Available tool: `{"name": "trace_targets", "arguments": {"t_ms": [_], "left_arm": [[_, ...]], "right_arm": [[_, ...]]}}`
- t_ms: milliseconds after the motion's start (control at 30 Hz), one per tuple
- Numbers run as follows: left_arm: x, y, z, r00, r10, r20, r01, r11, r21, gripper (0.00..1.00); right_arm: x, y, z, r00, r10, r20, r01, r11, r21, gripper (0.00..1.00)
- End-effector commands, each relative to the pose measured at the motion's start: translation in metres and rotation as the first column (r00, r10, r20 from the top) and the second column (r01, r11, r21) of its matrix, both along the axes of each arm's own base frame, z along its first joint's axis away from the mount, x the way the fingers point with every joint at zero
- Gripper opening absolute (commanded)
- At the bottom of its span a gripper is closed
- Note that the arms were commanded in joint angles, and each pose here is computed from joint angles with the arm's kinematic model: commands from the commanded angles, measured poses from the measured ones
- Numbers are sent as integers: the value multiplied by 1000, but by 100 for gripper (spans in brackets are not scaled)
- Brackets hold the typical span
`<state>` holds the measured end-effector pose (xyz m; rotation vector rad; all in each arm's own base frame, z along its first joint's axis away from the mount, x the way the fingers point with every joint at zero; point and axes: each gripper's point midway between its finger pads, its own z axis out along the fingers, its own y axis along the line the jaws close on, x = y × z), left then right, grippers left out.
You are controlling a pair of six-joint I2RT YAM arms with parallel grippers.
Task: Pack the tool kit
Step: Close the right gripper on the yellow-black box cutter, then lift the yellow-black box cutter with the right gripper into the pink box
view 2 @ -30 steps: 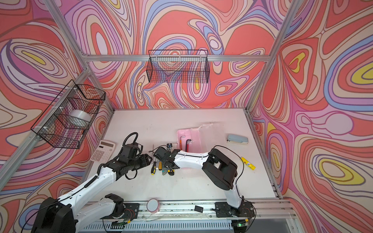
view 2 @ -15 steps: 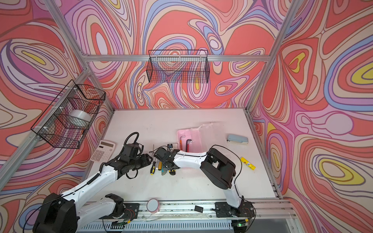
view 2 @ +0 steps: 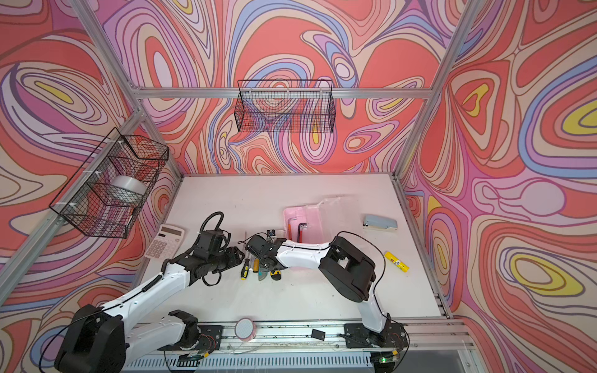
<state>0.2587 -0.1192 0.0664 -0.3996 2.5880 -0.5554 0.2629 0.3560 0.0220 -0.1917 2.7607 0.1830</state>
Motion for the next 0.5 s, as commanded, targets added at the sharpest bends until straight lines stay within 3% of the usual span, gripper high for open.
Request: {"name": "trace_targets", "arguments": {"t_ms": [0, 467], "left_arm": [[6, 1, 5, 1000, 14, 23, -14, 1000, -4, 57], [8, 3, 11, 999, 26, 45, -26, 1000, -2, 57]], "right_arm": [[2, -5, 3, 1000, 9, 0, -9, 1000, -24, 32], [-3, 3, 89, 994, 56, 93, -70, 985, 155, 27]]}}
